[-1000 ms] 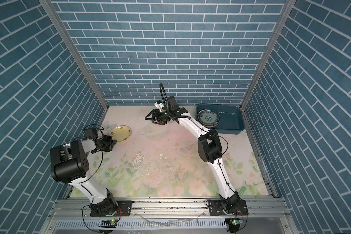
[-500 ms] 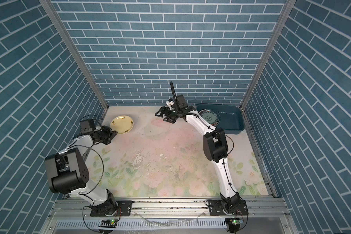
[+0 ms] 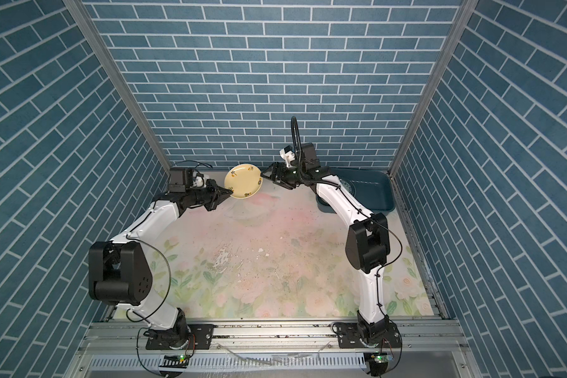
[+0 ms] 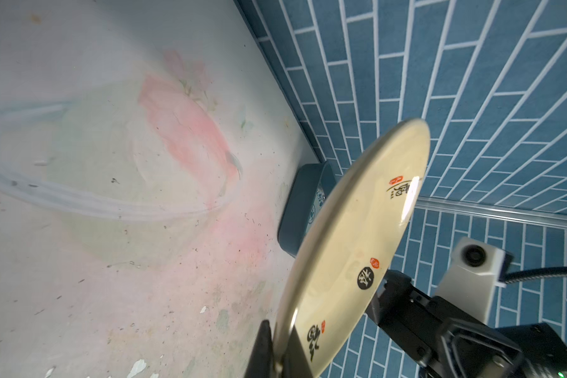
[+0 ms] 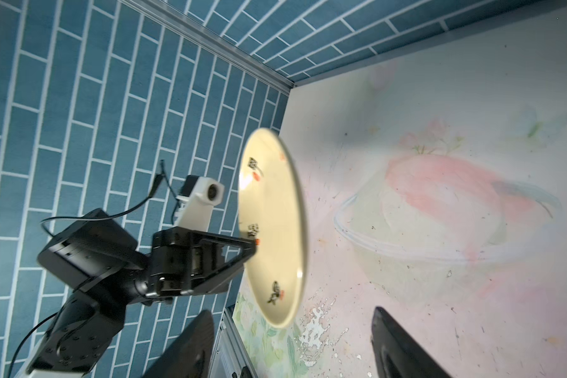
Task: Place the plates into the plastic bin on the countertop
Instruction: Place the plate in the plastic bin.
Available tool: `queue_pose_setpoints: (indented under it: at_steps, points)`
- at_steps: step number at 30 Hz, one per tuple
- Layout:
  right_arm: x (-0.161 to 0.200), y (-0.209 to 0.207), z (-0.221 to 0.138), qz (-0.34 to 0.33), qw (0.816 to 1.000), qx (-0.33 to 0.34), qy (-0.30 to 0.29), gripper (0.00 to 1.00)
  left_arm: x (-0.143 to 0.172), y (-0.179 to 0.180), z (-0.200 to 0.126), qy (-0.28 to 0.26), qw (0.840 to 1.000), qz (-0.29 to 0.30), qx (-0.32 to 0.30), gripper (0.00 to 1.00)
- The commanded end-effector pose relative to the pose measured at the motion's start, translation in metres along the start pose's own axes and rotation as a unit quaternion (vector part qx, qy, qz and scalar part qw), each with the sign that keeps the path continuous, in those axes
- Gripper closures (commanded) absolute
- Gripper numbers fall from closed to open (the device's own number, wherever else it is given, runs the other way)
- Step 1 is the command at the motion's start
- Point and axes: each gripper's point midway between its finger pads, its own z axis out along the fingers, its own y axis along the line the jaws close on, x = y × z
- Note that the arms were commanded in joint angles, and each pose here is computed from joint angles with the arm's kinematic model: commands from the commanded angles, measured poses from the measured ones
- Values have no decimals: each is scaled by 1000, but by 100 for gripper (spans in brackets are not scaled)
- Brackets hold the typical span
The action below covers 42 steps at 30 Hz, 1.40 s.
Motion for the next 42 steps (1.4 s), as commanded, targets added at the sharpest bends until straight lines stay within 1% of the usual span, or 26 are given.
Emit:
queue_pose_setpoints:
  at_steps: [1, 4, 9, 14, 18, 19, 21, 27, 30, 33, 35, 36, 38, 42]
  points:
    - [-1, 3, -8, -38, 999, 20, -8, 29, 9, -33, 8, 23, 999, 12, 46, 100]
    - [0, -5, -11, -47, 998, 44, -7, 31, 16, -45, 16, 44, 997, 5, 62, 100]
    - [-1, -18, -13, -55, 994, 89, 1, 43, 24, -53, 20, 64, 996, 5, 68, 100]
    - [-7, -21, -13, -58, 993, 104, -3, 62, 29, -49, 27, 73, 995, 3, 64, 100]
    - [-7, -27, -11, -49, 992, 115, 0, 78, 29, -50, 30, 71, 995, 3, 64, 100]
    - [-7, -28, -10, -47, 992, 117, 0, 80, 28, -50, 30, 70, 995, 4, 64, 100]
    - [-7, -30, -10, -44, 992, 121, 0, 85, 28, -50, 31, 71, 995, 4, 64, 99]
    - [-4, -41, -9, -37, 990, 139, 3, 92, 28, -56, 30, 70, 995, 8, 69, 93]
    - [-4, -47, -10, -35, 988, 151, 4, 94, 28, -60, 29, 69, 995, 12, 72, 87]
    - [-4, -53, -10, -32, 986, 163, 3, 96, 28, -65, 27, 66, 995, 17, 77, 75]
    - [-5, -56, -12, -30, 985, 171, 1, 98, 28, -68, 25, 63, 995, 19, 78, 63]
    - [-5, -58, -13, -29, 984, 176, -1, 98, 27, -70, 24, 60, 995, 21, 80, 60]
    - [-7, -62, -16, -25, 983, 184, -5, 99, 27, -74, 21, 57, 995, 25, 83, 49]
    - [-14, -74, -28, -7, 979, 204, -23, 100, 27, -78, 18, 52, 994, 38, 84, 39]
